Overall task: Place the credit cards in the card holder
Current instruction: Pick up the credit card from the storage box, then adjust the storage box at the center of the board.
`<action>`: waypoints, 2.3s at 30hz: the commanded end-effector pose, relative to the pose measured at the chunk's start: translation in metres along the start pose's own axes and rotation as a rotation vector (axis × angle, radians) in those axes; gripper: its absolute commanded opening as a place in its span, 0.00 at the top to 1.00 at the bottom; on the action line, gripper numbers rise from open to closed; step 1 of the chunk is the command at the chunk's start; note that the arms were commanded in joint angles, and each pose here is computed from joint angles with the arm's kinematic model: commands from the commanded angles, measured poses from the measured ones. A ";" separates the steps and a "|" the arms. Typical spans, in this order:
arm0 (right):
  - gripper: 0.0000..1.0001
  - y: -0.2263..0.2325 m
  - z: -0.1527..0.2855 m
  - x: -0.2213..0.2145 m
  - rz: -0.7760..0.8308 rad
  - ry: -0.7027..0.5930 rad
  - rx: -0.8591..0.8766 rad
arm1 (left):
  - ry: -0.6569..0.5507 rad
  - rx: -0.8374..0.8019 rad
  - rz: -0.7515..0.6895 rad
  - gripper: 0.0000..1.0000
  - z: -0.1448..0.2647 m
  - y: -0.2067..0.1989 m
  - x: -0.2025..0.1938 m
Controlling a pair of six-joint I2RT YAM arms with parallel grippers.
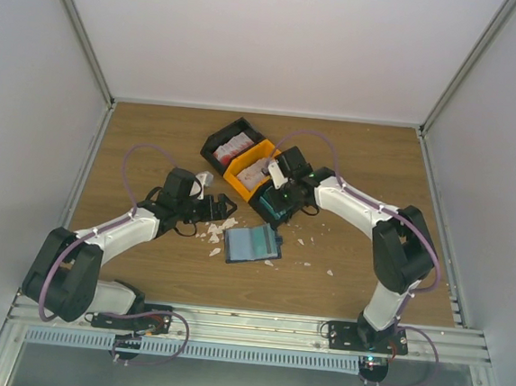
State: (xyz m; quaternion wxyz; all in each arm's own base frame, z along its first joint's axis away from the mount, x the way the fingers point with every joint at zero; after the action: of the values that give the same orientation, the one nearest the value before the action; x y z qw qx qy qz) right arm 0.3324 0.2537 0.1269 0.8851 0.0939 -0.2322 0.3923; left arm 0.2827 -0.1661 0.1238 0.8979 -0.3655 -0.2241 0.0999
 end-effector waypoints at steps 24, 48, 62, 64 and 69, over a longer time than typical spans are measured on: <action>0.99 -0.021 0.077 0.026 -0.169 -0.321 0.145 | 0.006 -0.278 -0.042 0.01 0.002 -0.056 0.014; 0.99 0.003 0.150 0.018 -0.263 -0.657 0.778 | 0.126 -0.613 -0.098 0.58 -0.013 -0.141 0.019; 0.96 0.001 0.166 -0.003 -0.238 -0.707 0.797 | 0.088 -0.644 -0.154 1.00 0.014 -0.135 0.009; 0.96 0.002 0.171 -0.006 -0.223 -0.718 0.802 | 0.080 -0.649 -0.162 1.00 0.020 -0.135 0.008; 0.96 0.003 0.182 -0.013 -0.209 -0.744 0.805 | 0.051 -0.656 -0.164 1.00 0.035 -0.132 0.011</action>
State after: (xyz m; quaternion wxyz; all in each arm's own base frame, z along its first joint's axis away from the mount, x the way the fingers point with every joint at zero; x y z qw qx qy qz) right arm 0.2742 0.1884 0.2640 0.7028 0.5648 -0.3365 0.2719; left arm 0.2760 -0.2479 0.2420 0.7429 -0.6264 -0.2260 -0.0682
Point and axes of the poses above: each gripper's point midway between its finger pads, its own z axis back along the fingers, its own y axis along the line the jaws close on, x = y × z, the point moved 4 cm from there along z, back along the fingers, and after that the axes turned 10 degrees about z, right-handed, at the moved point
